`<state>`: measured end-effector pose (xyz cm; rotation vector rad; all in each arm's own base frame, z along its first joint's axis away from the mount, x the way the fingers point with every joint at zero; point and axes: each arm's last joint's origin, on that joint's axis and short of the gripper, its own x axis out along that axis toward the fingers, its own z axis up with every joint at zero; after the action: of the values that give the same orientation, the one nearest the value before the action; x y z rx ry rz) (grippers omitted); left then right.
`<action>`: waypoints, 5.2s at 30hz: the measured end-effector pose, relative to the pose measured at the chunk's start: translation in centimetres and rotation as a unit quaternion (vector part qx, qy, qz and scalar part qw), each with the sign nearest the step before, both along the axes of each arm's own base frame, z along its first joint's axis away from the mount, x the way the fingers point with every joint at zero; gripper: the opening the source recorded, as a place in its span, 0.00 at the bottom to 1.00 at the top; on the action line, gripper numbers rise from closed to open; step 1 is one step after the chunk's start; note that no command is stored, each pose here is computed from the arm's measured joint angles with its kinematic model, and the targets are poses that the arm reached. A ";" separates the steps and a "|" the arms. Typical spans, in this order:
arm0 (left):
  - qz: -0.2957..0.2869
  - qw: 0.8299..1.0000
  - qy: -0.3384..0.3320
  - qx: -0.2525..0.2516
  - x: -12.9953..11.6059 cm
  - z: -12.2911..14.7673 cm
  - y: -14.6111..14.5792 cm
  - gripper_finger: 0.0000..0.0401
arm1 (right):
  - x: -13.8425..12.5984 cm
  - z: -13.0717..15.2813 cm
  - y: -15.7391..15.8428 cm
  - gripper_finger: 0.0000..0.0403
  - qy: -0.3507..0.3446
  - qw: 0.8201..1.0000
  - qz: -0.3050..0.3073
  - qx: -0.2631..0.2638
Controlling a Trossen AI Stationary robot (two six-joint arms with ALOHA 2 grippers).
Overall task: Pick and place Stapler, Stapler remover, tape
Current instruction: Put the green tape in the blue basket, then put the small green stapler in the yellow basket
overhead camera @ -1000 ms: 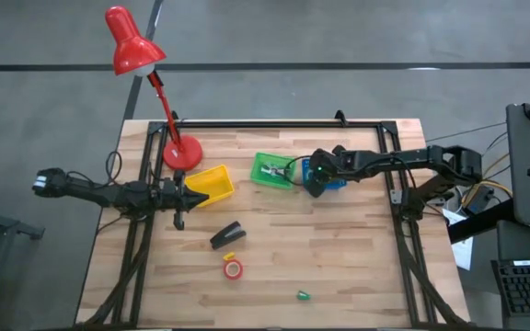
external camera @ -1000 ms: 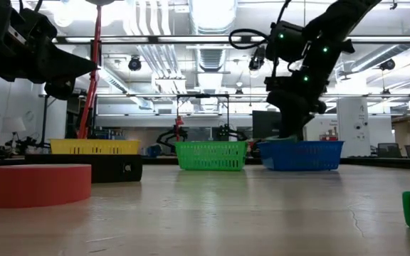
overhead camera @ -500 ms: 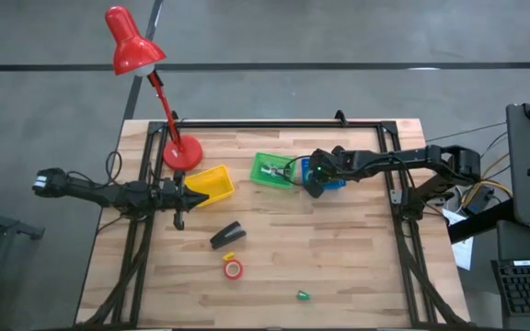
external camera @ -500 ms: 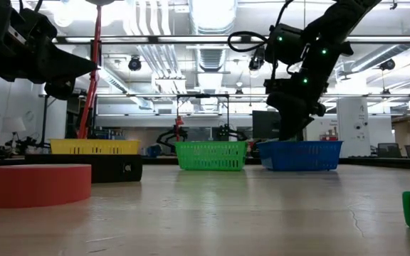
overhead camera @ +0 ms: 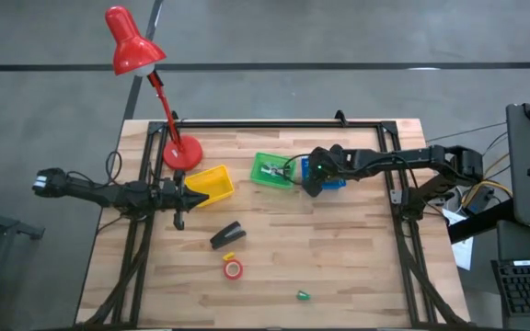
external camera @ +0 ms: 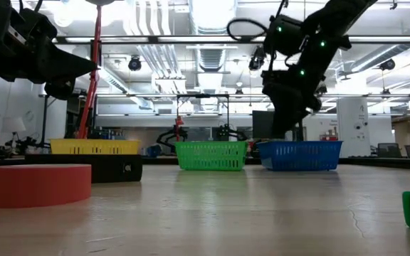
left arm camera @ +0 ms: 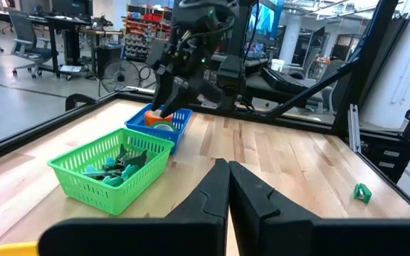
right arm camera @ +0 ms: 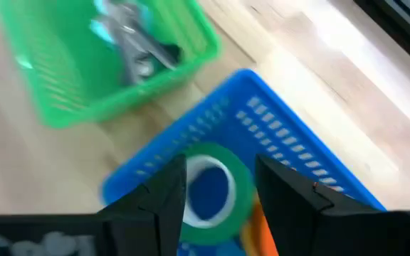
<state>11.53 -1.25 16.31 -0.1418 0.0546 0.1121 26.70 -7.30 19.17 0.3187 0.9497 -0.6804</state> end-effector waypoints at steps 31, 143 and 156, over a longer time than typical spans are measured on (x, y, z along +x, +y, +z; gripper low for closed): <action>0.000 1.000 0.008 0.002 0.0 -0.2 0.0 0.02 | 6.5 0.7 15.1 0.30 -0.188 0.921 0.338 0.034; -0.049 0.976 -0.025 -0.211 10.1 5.6 -3.4 0.04 | -3.2 -2.6 27.2 0.08 -0.081 0.920 0.361 0.129; -0.059 0.985 -0.082 -0.141 12.4 9.9 -3.9 0.30 | -3.0 -5.5 30.5 0.54 -0.117 0.904 0.375 0.168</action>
<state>23.90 -5.11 26.23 -0.4300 -0.0864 -0.0260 23.73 23.24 13.66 0.2976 0.8664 0.2328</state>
